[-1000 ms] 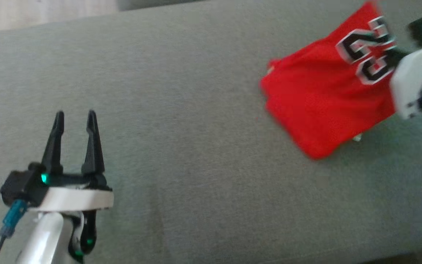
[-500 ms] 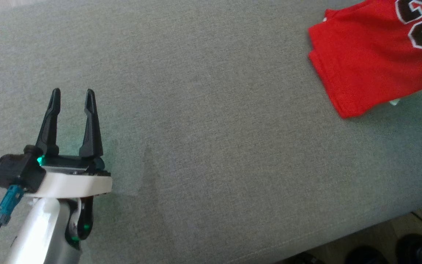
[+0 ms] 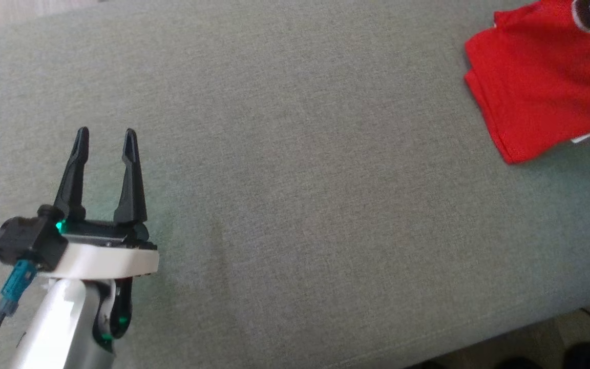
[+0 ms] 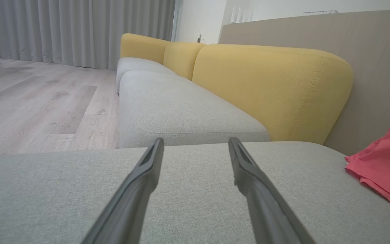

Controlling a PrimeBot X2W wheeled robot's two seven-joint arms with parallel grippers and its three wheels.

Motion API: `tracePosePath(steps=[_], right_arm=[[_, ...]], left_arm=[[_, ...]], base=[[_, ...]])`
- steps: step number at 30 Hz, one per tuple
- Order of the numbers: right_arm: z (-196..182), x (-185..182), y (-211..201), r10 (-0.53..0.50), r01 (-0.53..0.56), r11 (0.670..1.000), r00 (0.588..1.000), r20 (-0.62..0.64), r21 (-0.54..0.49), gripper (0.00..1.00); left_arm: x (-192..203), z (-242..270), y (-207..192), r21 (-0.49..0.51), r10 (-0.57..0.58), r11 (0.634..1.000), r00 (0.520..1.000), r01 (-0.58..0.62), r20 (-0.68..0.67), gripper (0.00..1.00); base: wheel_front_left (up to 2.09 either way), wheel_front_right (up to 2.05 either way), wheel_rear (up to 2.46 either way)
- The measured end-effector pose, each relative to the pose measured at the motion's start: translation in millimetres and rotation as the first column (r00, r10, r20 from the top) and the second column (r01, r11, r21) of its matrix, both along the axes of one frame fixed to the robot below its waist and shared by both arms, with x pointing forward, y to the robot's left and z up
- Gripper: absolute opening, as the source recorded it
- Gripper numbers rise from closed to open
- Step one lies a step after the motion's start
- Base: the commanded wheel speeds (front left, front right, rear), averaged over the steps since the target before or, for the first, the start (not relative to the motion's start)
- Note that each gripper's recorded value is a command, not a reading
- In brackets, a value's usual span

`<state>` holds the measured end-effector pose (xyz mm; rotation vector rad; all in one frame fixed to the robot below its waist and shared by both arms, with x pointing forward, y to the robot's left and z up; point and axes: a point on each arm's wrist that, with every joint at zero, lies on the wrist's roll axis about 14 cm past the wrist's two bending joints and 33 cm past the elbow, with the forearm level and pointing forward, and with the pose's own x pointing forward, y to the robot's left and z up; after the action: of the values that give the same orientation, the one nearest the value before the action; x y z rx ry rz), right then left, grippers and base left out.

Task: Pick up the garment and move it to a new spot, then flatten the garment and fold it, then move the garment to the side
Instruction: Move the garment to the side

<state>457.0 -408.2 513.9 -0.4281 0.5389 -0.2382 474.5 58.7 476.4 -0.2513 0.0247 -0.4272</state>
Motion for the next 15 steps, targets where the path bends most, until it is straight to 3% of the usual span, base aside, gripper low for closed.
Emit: tracePosePath(steps=[10,15], right_arm=[[10.8,4.0,27.5,0.076,-0.08,0.996,0.992,0.099,0.031,1.0],[18.2,-0.5,68.5,0.134,-0.166,0.977,0.966,0.22,0.135,1.0]], left_arm=[[-11.6,16.1,9.8,-0.004,0.029,1.0,0.999,-0.029,0.026,1.0],[-32.8,19.7,21.8,-0.007,0.072,0.997,0.997,-0.072,0.017,1.0]], base=[[0.0,0.0,0.0],[0.0,0.0,0.0]])
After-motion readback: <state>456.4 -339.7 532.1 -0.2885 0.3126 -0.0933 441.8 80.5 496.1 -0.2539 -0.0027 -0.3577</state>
